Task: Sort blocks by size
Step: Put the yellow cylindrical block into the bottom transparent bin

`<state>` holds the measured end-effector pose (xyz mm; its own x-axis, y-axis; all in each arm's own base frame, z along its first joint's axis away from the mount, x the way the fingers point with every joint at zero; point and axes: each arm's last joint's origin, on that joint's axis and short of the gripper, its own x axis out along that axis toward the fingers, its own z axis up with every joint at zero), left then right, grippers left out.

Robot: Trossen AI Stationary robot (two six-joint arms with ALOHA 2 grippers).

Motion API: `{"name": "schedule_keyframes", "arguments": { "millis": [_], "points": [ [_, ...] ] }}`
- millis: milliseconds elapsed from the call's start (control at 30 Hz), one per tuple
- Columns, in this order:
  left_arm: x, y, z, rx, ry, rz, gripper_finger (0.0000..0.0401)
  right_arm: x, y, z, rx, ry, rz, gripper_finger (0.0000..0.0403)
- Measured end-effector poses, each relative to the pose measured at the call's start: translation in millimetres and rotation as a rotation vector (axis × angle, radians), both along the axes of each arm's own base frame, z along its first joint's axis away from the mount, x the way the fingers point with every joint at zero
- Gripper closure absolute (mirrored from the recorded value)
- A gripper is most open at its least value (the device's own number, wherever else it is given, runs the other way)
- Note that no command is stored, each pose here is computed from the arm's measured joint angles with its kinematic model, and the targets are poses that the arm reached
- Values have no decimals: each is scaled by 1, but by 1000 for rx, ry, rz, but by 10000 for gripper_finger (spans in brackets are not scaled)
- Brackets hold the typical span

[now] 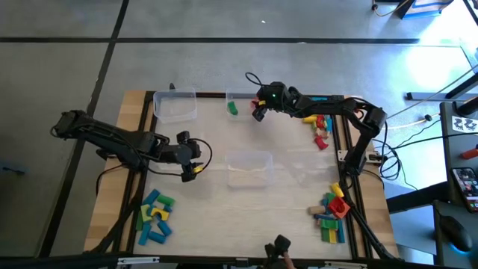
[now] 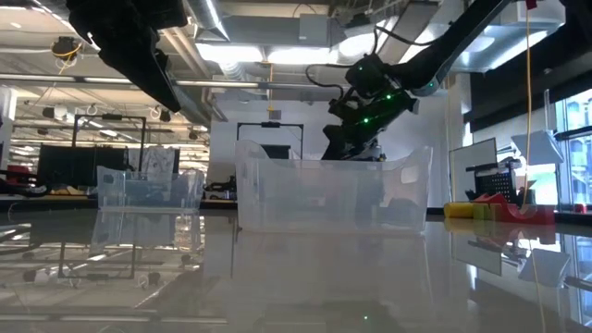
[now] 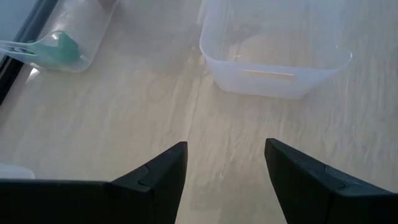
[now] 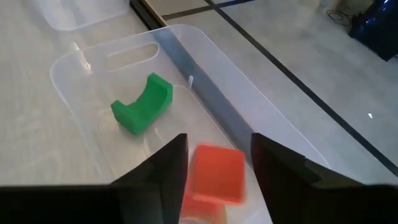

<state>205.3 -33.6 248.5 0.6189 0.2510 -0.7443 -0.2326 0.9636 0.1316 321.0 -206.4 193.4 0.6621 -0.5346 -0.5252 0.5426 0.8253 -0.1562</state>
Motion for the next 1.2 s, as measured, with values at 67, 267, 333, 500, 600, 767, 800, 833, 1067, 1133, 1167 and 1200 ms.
{"name": "schedule_keyframes", "arguments": {
  "millis": [67, 267, 333, 500, 600, 767, 800, 833, 1067, 1133, 1167, 1200],
  "points": [
    [0, 0, 0, 0, 1, 0, 191, 0, 0, 0, 7, -5, -12, 206],
    [0, 0, 0, 0, 1, 0, 191, -1, 1, 2, 9, -3, -11, 178],
    [0, 0, 0, 0, 0, 0, 191, -2, 2, 7, 6, -11, -8, 176],
    [0, 0, 0, 0, 0, 0, 191, -13, 9, 25, 20, 3, -1, 179],
    [0, 0, 0, -4, -2, 5, 191, -24, 17, 39, 43, 33, 4, 182],
    [0, 0, 0, -4, -2, 6, 191, -49, 31, 61, 82, 117, -13, 182],
    [0, 0, 0, -5, -3, 6, 191, -54, 34, 65, 84, 131, -21, 182],
    [0, 0, 0, -5, -2, 5, 191, -59, 37, 69, 90, 151, -28, 182],
    [0, 0, 0, -4, -2, 5, 191, -91, 54, 78, 149, 309, -107, 183],
    [0, 0, 0, -5, -2, 6, 191, -98, 58, 76, 168, 383, -128, 183],
    [0, 0, 0, -5, -2, 6, 191, -101, 59, 75, 180, 416, -139, 183],
    [0, 0, 0, -5, -2, 6, 191, -104, 61, 73, 192, 446, -150, 183]
  ]
}}
